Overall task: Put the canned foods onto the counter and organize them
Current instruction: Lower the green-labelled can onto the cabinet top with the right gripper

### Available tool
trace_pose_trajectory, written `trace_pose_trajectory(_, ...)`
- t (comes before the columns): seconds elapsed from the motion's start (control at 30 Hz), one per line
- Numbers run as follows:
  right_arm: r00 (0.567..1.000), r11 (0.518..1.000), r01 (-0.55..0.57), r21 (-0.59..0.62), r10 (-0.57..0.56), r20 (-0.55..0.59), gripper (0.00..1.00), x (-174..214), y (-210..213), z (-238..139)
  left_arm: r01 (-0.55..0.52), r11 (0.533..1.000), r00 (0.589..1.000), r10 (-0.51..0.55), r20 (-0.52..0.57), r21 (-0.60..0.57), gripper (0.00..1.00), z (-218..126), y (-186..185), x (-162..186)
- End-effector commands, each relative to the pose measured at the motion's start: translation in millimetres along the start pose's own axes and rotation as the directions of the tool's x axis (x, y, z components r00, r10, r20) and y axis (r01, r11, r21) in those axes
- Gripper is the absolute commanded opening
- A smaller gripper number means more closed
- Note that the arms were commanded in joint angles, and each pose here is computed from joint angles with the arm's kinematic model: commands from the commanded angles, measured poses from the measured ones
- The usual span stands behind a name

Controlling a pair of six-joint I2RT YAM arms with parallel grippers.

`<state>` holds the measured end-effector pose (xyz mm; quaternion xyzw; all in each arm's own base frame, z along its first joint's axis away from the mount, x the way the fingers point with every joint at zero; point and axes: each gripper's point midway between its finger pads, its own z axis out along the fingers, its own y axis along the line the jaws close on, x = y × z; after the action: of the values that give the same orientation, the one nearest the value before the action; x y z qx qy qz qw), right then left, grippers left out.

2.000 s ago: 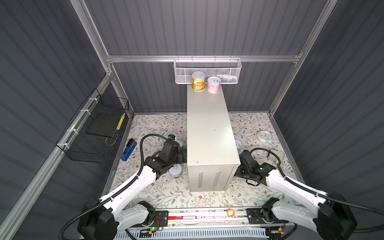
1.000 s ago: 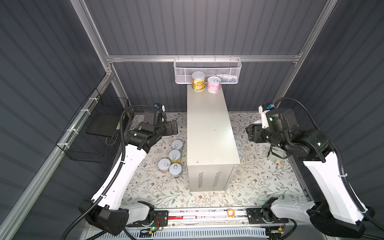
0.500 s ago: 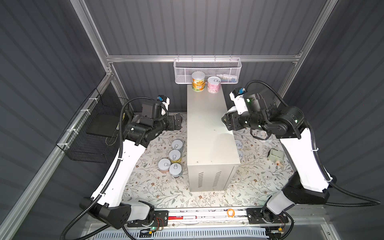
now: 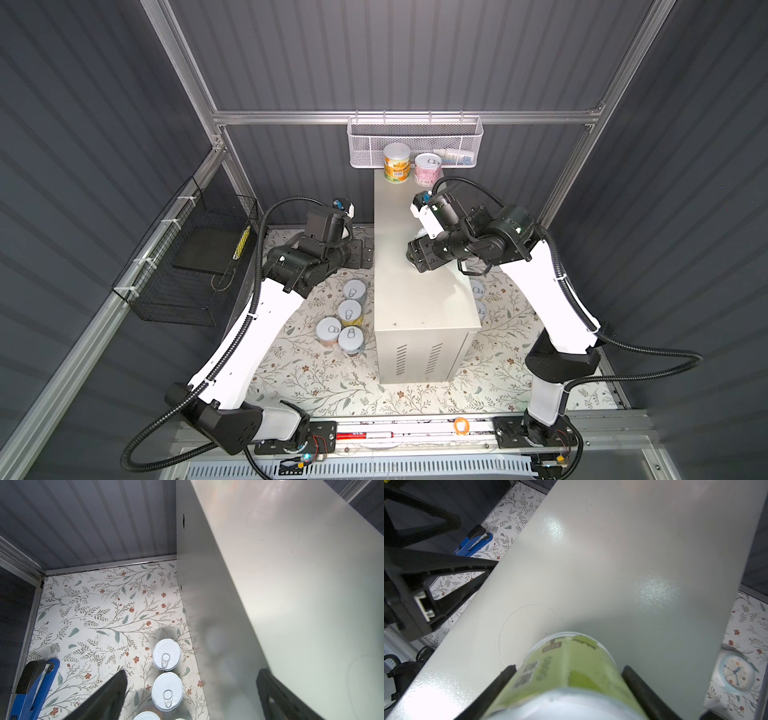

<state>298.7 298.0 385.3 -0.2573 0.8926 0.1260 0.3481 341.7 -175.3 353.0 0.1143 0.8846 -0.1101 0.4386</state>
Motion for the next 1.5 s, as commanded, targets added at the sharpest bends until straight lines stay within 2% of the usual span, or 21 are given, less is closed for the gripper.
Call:
trace_pose_trajectory(0.0, 0.999, 1.0, -0.011, -0.021, 0.012, 0.045, 0.0, -8.4, 4.6, -12.5, -0.006, 0.999, 1.0, 0.006, -0.003, 0.032, 0.98, 4.0, -8.8, 2.1)
trace_pose_trajectory(0.03, 0.999, 1.0, -0.011, -0.019, 0.012, 0.038, 0.07, -7.3, 4.9, -10.1, -0.005, 1.0, 1.0, 0.005, -0.003, 0.031, 0.98, 4.7, -8.7, 1.9)
trace_pose_trajectory(0.13, 1.0, 1.0, -0.011, -0.024, 0.011, 0.026, 0.39, -5.7, 6.8, -6.3, -0.003, 1.0, 1.0, 0.003, 0.0, 0.031, 0.98, 5.6, -9.0, 0.7)
trace_pose_trajectory(0.2, 1.0, 1.0, -0.009, -0.026, 0.01, 0.019, 0.51, -4.8, 7.8, -3.6, -0.001, 1.0, 1.0, 0.001, 0.001, 0.028, 0.98, 6.5, -8.7, -0.3)
trace_pose_trajectory(0.27, 1.0, 0.999, -0.009, -0.034, 0.01, 0.018, 0.58, -5.2, 9.6, -2.1, 0.006, 1.0, 1.0, -0.006, 0.003, 0.024, 0.98, 7.0, -8.3, -1.3)
trace_pose_trajectory(0.6, 0.999, 0.999, 0.003, -0.04, -0.001, 0.053, 0.7, -15.2, 11.4, -0.7, 0.003, 0.999, 1.0, -0.002, -0.016, 0.042, 0.99, 14.2, -13.6, 4.3)
trace_pose_trajectory(1.1, 0.998, 1.0, 0.024, -0.009, -0.024, 0.064, 0.82, -19.0, 7.4, 3.1, -0.013, 0.998, 1.0, 0.014, -0.017, 0.055, 0.99, 19.7, -16.3, 5.3)
trace_pose_trajectory(1.33, 0.992, 1.0, 0.022, -0.023, -0.019, 0.124, 0.86, -32.3, 9.8, -3.3, -0.02, 0.998, 1.0, 0.022, -0.019, 0.055, 0.99, 23.2, -16.7, 6.4)
trace_pose_trajectory(1.47, 0.976, 0.998, 0.033, -0.046, -0.022, 0.215, 0.87, -51.1, 13.0, -18.5, -0.032, 0.999, 1.0, 0.031, 0.003, 0.042, 0.99, 16.8, -14.0, 1.3)
